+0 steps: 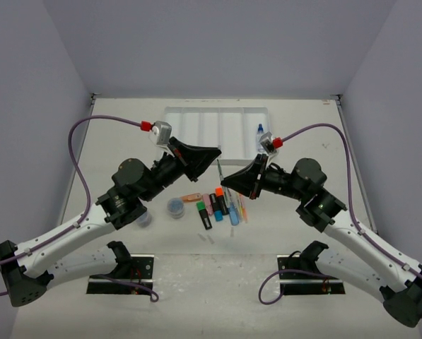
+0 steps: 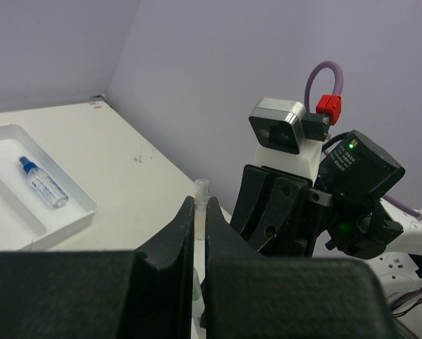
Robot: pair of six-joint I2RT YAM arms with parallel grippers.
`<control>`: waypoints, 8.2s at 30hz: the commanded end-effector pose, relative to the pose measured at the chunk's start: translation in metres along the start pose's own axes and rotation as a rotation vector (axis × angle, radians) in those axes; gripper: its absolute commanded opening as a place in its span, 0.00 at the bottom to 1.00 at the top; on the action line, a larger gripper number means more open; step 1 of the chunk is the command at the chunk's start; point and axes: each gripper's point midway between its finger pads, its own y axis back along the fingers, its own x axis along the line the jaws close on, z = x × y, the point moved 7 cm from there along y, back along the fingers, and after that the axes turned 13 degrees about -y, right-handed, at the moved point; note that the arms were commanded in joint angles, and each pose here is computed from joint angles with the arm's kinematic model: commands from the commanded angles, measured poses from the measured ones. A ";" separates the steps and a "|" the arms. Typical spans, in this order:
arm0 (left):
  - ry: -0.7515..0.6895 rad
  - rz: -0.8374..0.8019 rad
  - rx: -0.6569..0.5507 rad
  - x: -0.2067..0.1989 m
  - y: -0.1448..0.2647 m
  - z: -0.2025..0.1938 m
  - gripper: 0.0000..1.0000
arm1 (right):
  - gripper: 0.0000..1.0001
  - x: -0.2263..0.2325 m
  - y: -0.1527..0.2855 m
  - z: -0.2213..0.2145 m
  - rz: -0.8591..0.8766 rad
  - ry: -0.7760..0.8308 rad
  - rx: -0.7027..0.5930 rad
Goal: Sort the stationery into containers
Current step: Close the pen cap on the pen, then place the pen in the storage box.
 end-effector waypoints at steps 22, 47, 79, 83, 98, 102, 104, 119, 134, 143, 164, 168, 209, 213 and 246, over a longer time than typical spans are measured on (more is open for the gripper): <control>-0.018 -0.032 -0.052 -0.001 -0.006 0.001 0.00 | 0.00 0.017 0.006 0.017 0.011 0.037 -0.085; -0.024 0.016 -0.059 0.005 -0.007 0.001 0.00 | 0.00 0.019 0.009 0.014 0.020 0.033 -0.074; 0.084 -0.064 -0.040 -0.001 -0.004 -0.020 0.00 | 0.00 0.040 0.003 0.058 0.060 0.026 -0.314; 0.086 -0.063 -0.038 0.000 -0.004 -0.023 0.00 | 0.00 0.050 0.005 0.068 0.132 -0.006 -0.405; 0.032 -0.061 -0.011 -0.004 -0.010 -0.008 0.14 | 0.00 0.041 -0.012 0.060 0.135 0.020 -0.286; 0.015 -0.104 -0.028 -0.009 -0.008 -0.001 0.00 | 0.00 0.042 -0.016 0.060 0.148 0.025 -0.251; 0.001 -0.136 -0.044 -0.013 -0.006 0.002 0.00 | 0.08 0.039 -0.020 0.056 0.150 0.025 -0.210; -0.072 -0.183 -0.069 -0.019 0.003 0.016 0.54 | 0.00 0.025 -0.027 0.037 0.158 0.018 -0.114; -0.141 0.057 -0.022 -0.001 -0.006 0.043 0.62 | 0.00 0.022 -0.022 0.027 0.143 0.093 -0.019; -0.099 -0.086 0.014 -0.018 -0.019 0.037 0.44 | 0.00 0.022 -0.024 0.027 0.131 0.104 -0.003; 0.034 -0.171 0.186 -0.017 -0.010 -0.024 0.00 | 0.00 0.071 -0.023 0.114 0.061 0.296 -0.235; 0.089 -0.203 0.209 -0.018 0.000 -0.039 0.00 | 0.00 0.088 -0.030 0.144 0.071 0.345 -0.265; -0.205 0.658 0.212 0.040 0.064 0.064 1.00 | 0.00 -0.101 -0.032 0.096 -0.543 0.005 -0.083; -0.310 0.861 0.349 0.072 0.103 0.019 1.00 | 0.00 -0.175 -0.029 0.145 -0.895 -0.037 -0.116; -0.513 0.991 0.725 0.112 0.125 -0.080 1.00 | 0.09 -0.350 -0.100 0.116 -1.139 -0.221 0.168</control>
